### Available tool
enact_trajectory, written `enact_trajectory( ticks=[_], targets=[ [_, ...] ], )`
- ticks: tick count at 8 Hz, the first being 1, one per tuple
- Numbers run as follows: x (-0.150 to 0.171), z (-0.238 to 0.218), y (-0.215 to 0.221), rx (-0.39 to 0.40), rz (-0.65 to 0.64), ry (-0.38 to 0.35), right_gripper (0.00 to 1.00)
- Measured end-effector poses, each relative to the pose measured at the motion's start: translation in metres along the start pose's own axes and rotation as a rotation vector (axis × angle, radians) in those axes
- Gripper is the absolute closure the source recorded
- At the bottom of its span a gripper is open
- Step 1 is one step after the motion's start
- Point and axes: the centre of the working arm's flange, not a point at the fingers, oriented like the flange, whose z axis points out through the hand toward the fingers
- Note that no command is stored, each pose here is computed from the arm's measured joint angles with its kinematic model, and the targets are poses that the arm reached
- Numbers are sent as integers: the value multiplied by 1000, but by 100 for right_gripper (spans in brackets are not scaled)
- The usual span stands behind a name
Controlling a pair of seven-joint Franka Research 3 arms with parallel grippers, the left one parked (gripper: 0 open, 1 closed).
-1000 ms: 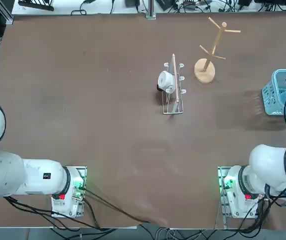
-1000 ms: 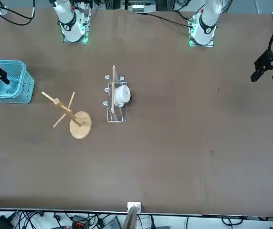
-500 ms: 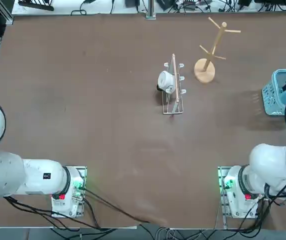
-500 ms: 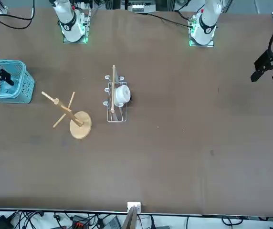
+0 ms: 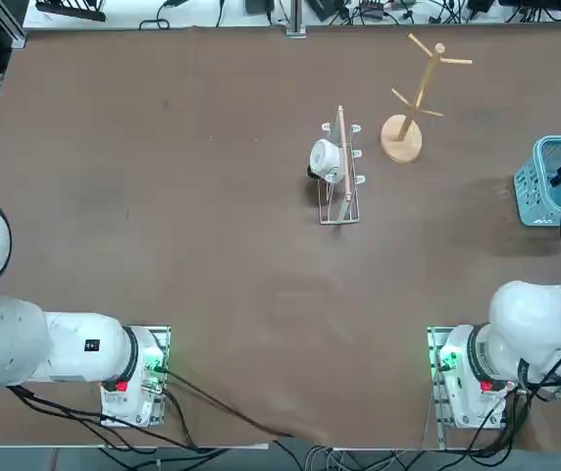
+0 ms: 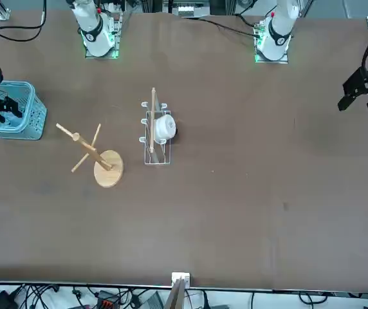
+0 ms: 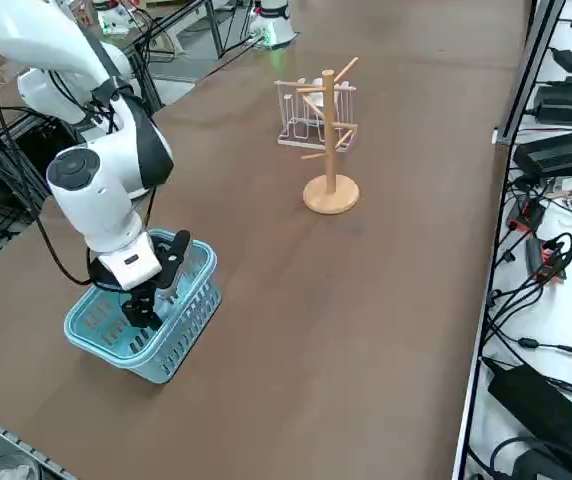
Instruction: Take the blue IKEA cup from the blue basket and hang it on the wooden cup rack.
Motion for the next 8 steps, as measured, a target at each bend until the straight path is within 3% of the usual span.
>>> enact_trajectory(
  ticks=[8],
  targets=[
    [-3, 11, 2, 4, 2, -4, 0]
  ],
)
